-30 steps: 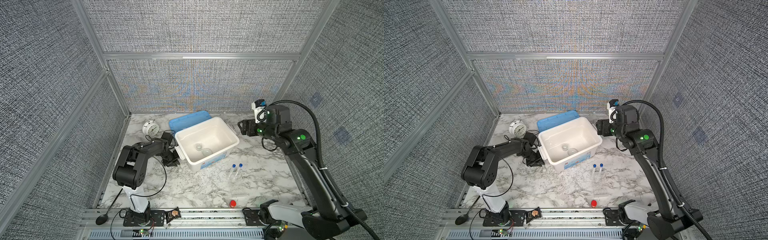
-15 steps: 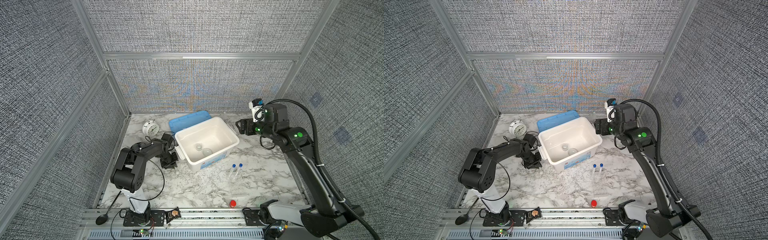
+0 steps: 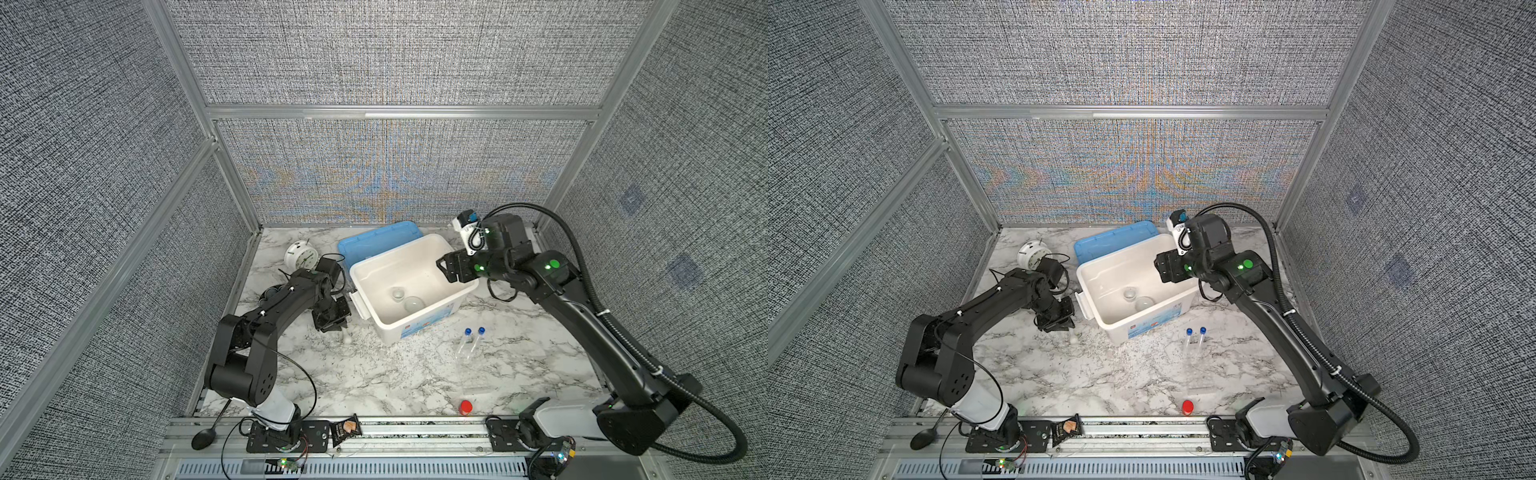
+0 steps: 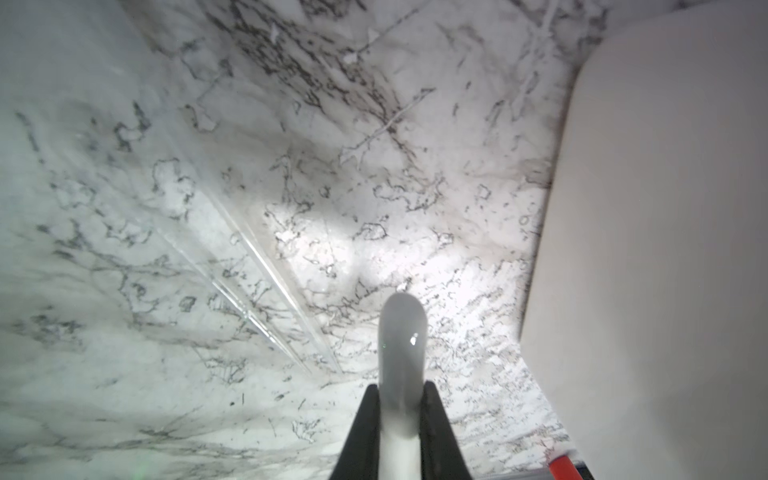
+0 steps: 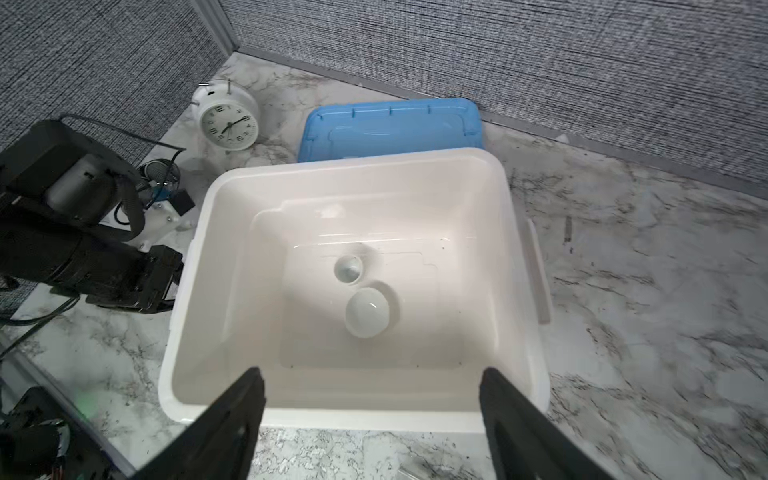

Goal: Organize the chemistry lab equipment

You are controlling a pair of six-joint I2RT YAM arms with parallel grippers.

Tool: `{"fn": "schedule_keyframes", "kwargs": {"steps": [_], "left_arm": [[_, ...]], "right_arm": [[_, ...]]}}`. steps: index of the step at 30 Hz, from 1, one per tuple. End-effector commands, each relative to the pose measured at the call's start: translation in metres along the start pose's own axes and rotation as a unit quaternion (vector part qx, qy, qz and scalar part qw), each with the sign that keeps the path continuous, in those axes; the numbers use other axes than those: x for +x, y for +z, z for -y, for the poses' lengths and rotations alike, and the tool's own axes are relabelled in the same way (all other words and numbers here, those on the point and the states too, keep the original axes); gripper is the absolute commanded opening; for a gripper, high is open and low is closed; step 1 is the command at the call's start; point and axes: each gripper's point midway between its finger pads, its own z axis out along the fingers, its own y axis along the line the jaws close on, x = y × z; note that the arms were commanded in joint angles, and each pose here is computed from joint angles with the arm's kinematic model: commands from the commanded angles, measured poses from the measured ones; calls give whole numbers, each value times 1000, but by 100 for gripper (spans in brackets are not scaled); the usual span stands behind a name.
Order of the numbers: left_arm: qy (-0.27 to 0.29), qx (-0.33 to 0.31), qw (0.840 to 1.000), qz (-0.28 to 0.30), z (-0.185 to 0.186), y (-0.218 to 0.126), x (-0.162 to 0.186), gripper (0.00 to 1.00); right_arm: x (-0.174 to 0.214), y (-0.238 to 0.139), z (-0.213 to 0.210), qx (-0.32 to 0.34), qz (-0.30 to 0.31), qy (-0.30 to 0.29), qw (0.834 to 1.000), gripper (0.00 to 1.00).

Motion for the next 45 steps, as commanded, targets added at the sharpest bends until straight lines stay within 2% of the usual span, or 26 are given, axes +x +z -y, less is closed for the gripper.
{"fn": "schedule_keyframes", "kwargs": {"steps": [1,5,9,12,14,17,22,26,29,33,35,40,45], "left_arm": [[0,22,1000,-3,8,-30,14,8],[15,57,997,39,19,-73,20,6],[30,87,993,71,30,-108,25,5],[66,152,981,97,54,-130,24,4],[83,195,971,111,72,-143,23,3],[88,223,963,123,86,-159,19,3],[97,268,949,131,107,-170,12,3],[101,275,950,109,114,-167,14,3],[105,292,943,118,119,-170,14,3],[101,313,939,102,123,-165,18,3],[98,324,937,83,126,-161,21,3],[98,335,934,81,133,-161,17,3],[100,355,925,92,139,-169,15,4]], "right_arm": [[8,7,-47,-86,-25,18,996,84],[31,19,-101,-182,-68,86,977,84],[37,22,-141,-243,-92,86,962,84],[38,29,-166,-286,-110,80,949,83],[41,35,-179,-302,-130,82,941,80],[45,42,-184,-301,-150,101,936,78],[45,52,-206,-340,-153,110,921,77],[44,59,-209,-343,-152,115,920,75],[44,68,-203,-328,-149,118,925,75],[38,77,-197,-319,-144,133,927,69],[35,82,-195,-315,-140,134,929,62],[23,84,-194,-313,-116,142,932,42],[26,86,-189,-302,-121,147,934,32]]}}
